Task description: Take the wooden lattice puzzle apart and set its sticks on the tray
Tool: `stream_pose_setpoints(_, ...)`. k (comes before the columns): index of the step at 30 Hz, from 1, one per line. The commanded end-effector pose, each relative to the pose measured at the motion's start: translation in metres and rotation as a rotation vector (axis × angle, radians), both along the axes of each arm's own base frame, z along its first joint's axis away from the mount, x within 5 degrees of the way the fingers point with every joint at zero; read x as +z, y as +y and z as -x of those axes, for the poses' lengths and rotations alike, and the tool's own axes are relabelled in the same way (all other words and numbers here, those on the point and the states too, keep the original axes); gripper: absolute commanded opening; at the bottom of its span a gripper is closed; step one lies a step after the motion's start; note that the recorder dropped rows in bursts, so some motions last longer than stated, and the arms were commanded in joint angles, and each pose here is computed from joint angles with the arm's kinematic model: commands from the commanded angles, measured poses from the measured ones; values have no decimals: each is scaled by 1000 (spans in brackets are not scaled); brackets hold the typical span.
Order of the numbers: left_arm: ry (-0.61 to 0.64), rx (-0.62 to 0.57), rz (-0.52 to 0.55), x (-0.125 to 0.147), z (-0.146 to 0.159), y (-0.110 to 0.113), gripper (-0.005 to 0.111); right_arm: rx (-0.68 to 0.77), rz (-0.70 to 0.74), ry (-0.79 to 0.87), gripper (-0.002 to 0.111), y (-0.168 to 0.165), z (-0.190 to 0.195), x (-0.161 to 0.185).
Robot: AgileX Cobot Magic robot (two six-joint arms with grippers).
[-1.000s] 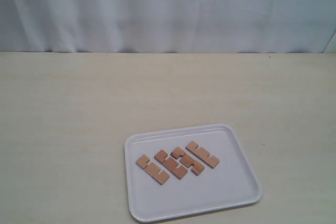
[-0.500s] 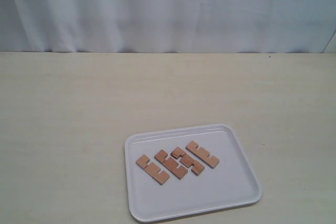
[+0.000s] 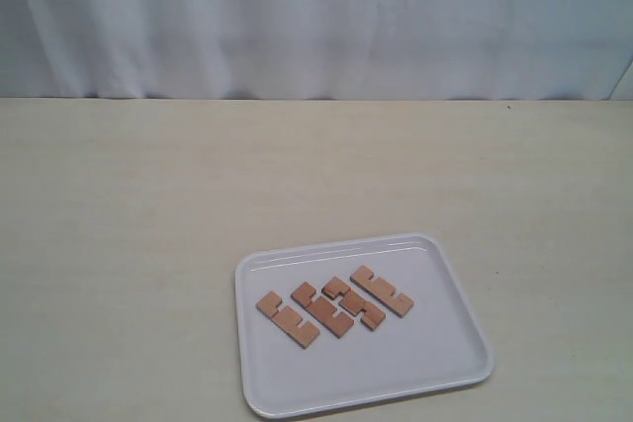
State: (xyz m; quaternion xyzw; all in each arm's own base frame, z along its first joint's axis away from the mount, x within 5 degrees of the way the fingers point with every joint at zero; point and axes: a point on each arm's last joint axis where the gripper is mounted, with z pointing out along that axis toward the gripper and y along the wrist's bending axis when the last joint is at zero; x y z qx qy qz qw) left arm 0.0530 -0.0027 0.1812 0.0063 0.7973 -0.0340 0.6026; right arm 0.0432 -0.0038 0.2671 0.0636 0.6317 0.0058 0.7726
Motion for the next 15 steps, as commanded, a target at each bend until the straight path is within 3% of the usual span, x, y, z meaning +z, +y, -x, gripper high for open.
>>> stream_pose_setpoints(1, -6, 1, -7, 0, 0, 0, 0, -6, -6, 110, 5, -1, -10, -42)
stream_pose_setpoints(5, -6, 1, -7, 0, 0, 0, 0, 3, -46, 215, 5, -1, -13, -64)
stream_pose_setpoints(15, -6, 1, -7, 0, 0, 0, 0, 16, -74, 294, 5, 0, -13, -71)
